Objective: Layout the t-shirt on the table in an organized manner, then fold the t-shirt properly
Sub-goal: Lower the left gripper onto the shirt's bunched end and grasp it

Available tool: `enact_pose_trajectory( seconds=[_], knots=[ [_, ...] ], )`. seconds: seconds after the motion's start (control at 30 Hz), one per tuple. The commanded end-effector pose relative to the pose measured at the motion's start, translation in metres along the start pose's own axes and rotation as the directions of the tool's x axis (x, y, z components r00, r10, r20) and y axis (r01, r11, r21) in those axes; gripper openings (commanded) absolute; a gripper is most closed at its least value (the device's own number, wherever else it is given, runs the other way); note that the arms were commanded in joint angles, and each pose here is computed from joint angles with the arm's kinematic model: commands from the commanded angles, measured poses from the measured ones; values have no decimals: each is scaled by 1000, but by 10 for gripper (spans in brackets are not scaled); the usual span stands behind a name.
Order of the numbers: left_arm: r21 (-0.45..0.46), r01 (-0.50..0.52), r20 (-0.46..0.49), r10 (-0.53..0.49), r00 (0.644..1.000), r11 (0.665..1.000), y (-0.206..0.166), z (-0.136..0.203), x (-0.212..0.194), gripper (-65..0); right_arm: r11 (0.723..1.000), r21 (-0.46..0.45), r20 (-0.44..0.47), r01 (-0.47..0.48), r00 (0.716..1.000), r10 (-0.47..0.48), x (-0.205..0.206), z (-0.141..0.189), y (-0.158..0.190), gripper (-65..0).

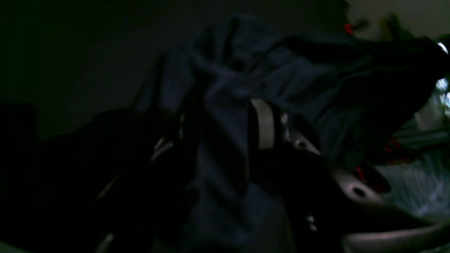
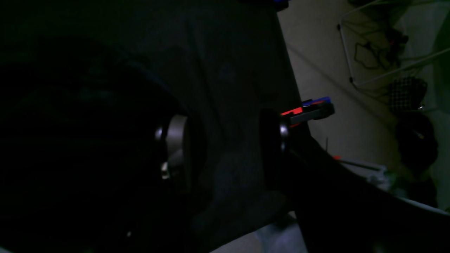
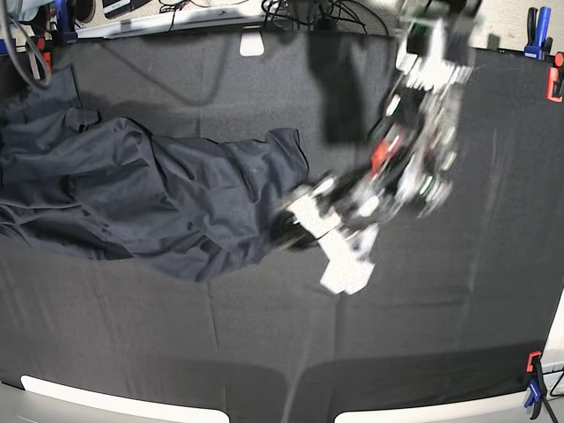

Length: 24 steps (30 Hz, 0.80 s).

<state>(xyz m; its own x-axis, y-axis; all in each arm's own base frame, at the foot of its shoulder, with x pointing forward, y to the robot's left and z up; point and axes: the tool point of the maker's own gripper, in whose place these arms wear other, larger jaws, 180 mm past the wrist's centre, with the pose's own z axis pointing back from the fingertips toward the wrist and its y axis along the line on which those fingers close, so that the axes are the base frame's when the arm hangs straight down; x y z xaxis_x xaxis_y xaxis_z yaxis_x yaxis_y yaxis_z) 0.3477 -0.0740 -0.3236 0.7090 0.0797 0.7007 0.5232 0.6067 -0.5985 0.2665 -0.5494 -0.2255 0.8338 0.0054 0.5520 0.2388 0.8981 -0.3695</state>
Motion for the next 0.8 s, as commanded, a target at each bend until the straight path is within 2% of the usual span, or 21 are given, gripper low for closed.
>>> enact_pose_trajectory(
  seconds=[0.0, 0.2, 0.43, 0.57, 0.63, 0.73, 0.77],
  knots=[
    [-34, 3, 15, -2, 1000, 999, -8, -8, 14, -436, 999, -47, 55, 9, 998, -6, 19, 15, -19, -363],
    [-88, -46, -120, 36, 992, 995, -1, -43, -6, -436, 999, -46, 39, 9, 999, -7, 16, 15, -19, -363],
    [-90, -68, -201, 49, 978, 994, 9, -50, -31, -437, 999, -44, 39, 10, 999, -8, 16, 14, -18, -363],
    [-199, -69, -247, 19, 969, 978, -10, -45, -42, -442, 999, -43, 39, 10, 999, -8, 16, 14, -18, -363],
    [-234, -77, -244, 18, 970, 969, -17, -44, -41, -489, 999, -43, 40, 10, 999, -9, 16, 14, -18, -363],
    [-239, -80, -235, 22, 972, 968, -18, -44, -39, -650, 999, -43, 39, 10, 999, -8, 16, 14, -18, -363],
    [-238, -80, -237, 22, 971, 968, -17, -44, -39, -650, 999, -43, 39, 10, 999, -8, 16, 14, -18, -363]
  ],
)
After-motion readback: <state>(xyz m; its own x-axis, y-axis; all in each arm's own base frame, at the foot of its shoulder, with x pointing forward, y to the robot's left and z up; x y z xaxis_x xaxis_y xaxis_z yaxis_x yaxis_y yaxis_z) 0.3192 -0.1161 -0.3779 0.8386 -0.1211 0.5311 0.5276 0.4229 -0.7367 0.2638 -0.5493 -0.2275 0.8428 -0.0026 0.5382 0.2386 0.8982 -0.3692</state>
